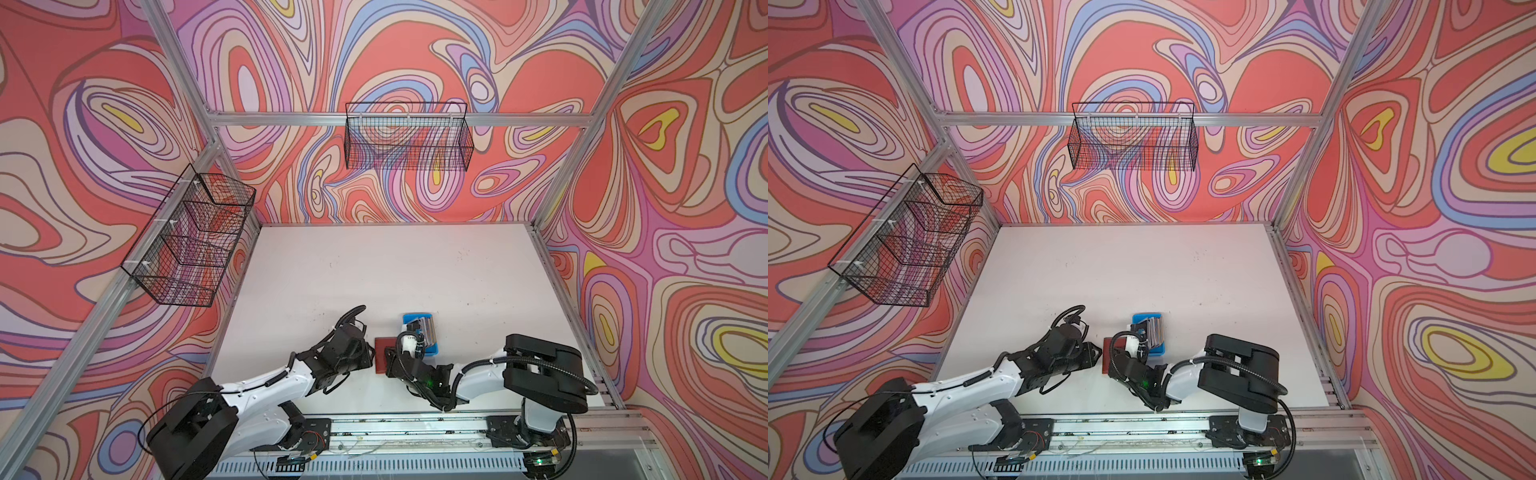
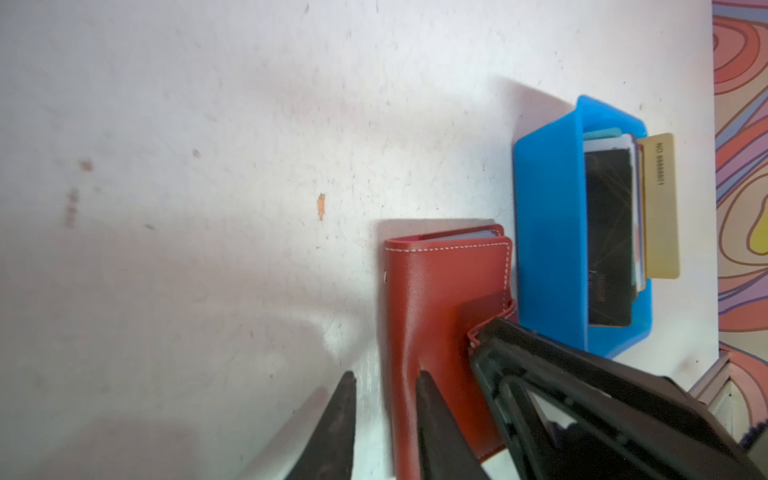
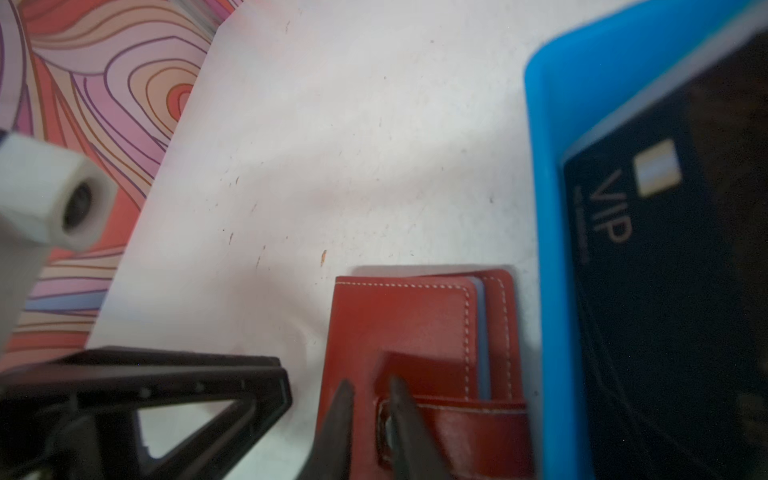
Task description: Put the credit cards into the card holder
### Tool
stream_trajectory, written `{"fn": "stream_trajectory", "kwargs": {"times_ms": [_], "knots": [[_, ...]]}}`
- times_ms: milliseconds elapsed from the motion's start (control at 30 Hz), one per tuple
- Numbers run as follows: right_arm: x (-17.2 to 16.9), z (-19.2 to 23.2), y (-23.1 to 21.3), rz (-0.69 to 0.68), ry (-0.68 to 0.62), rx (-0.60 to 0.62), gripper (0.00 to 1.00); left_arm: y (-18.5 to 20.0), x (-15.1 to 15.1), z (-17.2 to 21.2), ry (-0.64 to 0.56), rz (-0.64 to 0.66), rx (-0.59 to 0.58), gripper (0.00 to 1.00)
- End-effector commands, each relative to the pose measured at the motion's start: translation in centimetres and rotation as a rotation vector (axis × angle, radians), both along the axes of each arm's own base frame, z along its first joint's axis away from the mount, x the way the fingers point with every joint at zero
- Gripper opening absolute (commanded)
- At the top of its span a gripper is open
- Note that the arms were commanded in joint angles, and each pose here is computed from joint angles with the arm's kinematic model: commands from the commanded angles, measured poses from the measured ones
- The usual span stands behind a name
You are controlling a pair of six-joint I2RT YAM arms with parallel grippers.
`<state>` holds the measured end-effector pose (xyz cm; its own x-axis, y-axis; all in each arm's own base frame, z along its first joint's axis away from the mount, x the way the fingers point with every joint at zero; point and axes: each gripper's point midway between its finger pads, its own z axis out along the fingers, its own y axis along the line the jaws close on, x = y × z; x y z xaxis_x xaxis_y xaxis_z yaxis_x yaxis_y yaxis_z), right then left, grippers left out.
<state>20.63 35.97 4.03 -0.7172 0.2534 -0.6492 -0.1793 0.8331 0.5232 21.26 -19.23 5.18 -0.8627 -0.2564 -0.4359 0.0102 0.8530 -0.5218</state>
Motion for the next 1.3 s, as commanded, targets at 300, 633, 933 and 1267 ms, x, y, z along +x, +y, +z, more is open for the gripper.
{"fn": "stream_trajectory", "kwargs": {"times_ms": [300, 633, 933, 1267], "knots": [[3.0, 22.9, -3.8, -0.043, -0.37, -0.278, 0.92, 11.7, 3.7, 19.0, -0.629, 0.332, 0.345, 0.95], [10.5, 24.2, -22.1, -0.485, -0.746, -0.425, 0.98, 15.8, 5.7, 15.8, -0.955, 0.443, 0.785, 1.0], [15.7, 11.9, -36.9, -0.72, -0.503, -0.637, 0.98, 22.7, 11.4, 8.6, -0.65, 0.636, 0.889, 1.0], [19.3, 8.4, -35.3, -0.597, -0.461, -0.707, 0.97, 22.7, 13.1, 7.1, -0.541, 0.505, 0.922, 1.0]]}}
